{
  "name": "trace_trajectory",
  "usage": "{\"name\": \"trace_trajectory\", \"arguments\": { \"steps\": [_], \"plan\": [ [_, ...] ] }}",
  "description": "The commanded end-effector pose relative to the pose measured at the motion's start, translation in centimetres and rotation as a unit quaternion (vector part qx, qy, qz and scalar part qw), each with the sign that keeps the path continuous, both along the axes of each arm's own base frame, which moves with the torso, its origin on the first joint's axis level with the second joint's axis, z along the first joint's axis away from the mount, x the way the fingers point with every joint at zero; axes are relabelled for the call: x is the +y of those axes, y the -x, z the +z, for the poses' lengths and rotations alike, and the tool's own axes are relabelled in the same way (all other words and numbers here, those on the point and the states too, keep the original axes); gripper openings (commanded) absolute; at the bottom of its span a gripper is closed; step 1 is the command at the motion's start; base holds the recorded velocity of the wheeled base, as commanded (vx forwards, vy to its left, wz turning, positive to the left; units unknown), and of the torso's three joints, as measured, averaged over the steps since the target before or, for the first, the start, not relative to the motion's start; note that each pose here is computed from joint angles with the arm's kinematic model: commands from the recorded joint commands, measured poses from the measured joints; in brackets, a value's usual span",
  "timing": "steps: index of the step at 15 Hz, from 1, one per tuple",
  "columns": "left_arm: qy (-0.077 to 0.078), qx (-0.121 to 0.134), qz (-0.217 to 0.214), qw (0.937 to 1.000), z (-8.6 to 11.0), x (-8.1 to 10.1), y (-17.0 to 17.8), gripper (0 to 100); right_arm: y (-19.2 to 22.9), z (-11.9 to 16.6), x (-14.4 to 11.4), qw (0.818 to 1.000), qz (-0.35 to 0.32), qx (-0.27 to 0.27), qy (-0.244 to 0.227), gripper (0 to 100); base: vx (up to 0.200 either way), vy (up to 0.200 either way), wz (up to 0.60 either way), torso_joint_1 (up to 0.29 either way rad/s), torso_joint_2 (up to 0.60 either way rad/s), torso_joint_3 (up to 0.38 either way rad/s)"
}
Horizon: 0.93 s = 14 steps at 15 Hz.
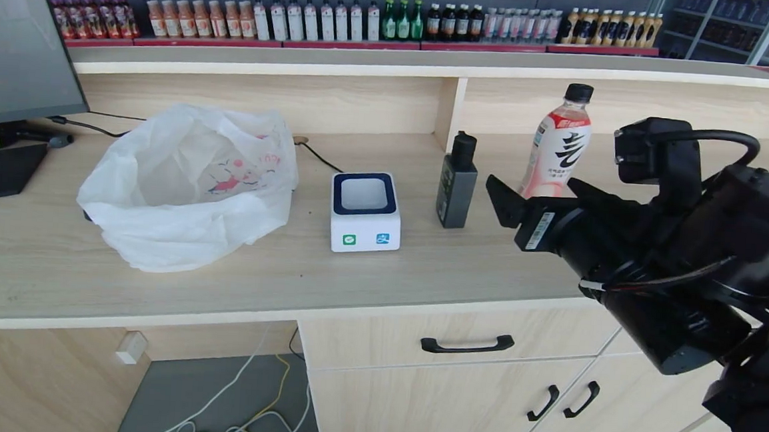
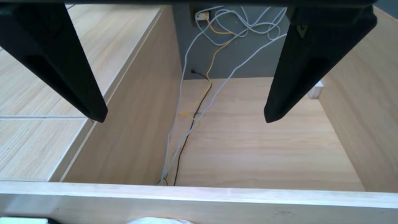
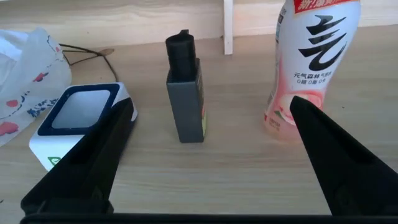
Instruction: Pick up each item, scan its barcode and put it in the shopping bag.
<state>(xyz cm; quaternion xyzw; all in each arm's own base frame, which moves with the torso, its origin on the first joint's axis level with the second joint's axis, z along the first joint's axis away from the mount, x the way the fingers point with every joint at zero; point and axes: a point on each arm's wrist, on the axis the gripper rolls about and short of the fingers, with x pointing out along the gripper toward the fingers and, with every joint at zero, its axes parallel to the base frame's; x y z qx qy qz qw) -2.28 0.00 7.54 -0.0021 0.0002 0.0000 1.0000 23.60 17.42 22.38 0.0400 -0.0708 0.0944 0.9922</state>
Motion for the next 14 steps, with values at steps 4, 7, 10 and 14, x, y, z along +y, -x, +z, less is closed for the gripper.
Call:
{"name": "trace_trajectory", "arguments": {
  "steps": [4,7,10,14],
  "plan": [
    [0.000,0.000,0.000,1.0000,0.0,0.0,0.0,100,-2.1,-0.5,1.7,1.000,0.008,-0.002,0.016,100,0.000,0.000,0.00,0.000,0.00,0.000],
    [0.000,0.000,0.000,1.0000,0.0,0.0,0.0,100,-2.6,-0.7,2.2,1.000,0.017,-0.004,0.016,100,0.000,0.000,0.00,0.000,0.00,0.000],
    [0.000,0.000,0.000,1.0000,0.0,0.0,0.0,100,-4.7,-0.4,4.2,0.999,0.033,-0.020,0.009,100,0.000,0.000,0.00,0.000,0.00,0.000],
    [0.000,0.000,0.000,1.0000,0.0,0.0,0.0,100,-7.9,-1.7,4.3,0.999,0.031,-0.015,0.019,100,0.000,0.000,0.00,0.000,0.00,0.000]
  ]
}}
